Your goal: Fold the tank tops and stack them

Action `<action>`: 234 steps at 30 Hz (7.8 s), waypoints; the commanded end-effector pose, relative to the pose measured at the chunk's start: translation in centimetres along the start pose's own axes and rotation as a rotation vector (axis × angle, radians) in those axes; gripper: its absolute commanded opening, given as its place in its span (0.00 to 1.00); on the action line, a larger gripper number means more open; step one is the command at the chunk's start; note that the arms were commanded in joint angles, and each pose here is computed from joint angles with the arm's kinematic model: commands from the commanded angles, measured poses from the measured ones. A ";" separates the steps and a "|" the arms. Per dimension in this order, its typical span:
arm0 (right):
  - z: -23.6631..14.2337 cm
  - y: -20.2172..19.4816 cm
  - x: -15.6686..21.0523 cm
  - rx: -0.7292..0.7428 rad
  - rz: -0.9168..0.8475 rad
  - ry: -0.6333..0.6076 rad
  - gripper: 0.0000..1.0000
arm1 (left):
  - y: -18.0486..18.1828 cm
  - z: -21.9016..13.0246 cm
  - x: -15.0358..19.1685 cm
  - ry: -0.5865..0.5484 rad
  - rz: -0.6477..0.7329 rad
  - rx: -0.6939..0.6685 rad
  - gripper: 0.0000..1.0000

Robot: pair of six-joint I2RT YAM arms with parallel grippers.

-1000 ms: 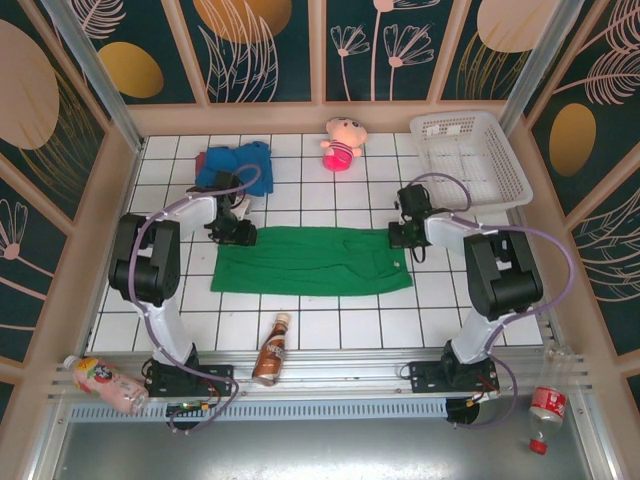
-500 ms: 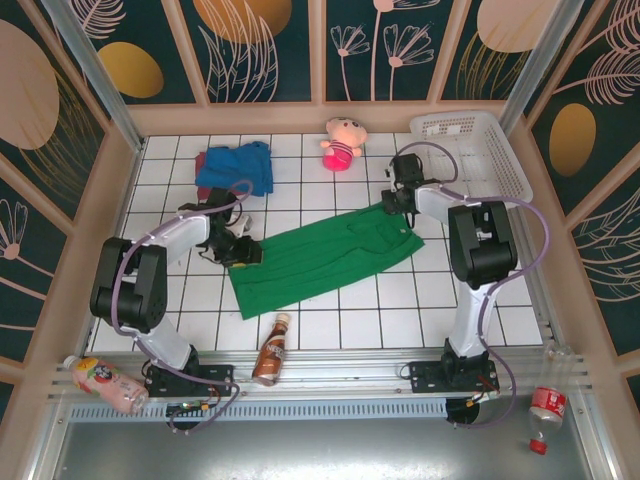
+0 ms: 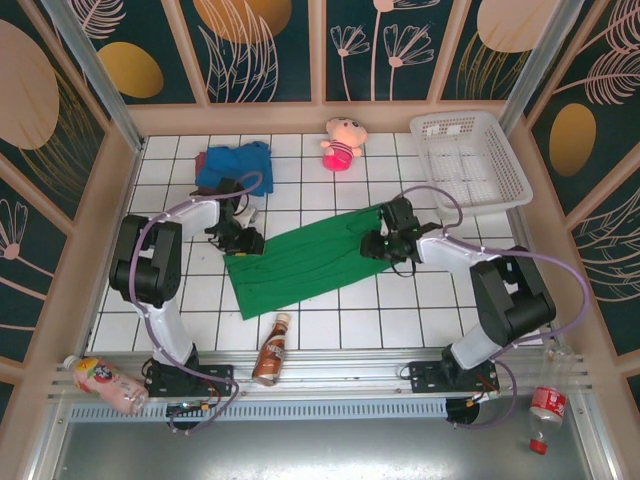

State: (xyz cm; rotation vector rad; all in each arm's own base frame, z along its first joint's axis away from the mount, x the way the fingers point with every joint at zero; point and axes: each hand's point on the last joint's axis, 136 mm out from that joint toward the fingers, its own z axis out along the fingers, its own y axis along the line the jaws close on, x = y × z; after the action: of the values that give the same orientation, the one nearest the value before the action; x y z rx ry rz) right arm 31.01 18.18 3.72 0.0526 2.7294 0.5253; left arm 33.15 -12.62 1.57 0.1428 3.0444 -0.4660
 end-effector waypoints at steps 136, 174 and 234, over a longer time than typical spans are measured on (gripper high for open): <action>4.9 11.3 -9.5 -0.774 -0.278 0.144 0.09 | -7.9 -3.4 -5.8 -0.156 -0.090 0.259 0.61; -1.8 15.5 -3.5 -0.276 -0.681 -0.323 0.60 | -6.5 2.6 -8.5 -0.064 -0.040 0.179 0.50; 1.4 7.5 -2.6 -0.284 -0.264 -0.231 0.36 | -14.0 2.7 -16.0 -0.111 0.103 0.384 0.39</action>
State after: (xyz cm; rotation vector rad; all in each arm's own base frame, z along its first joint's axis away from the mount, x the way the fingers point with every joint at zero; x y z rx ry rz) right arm 33.47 24.56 6.53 -0.2288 2.3923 0.7567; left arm 47.59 -26.83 3.83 0.2259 2.8093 -0.9592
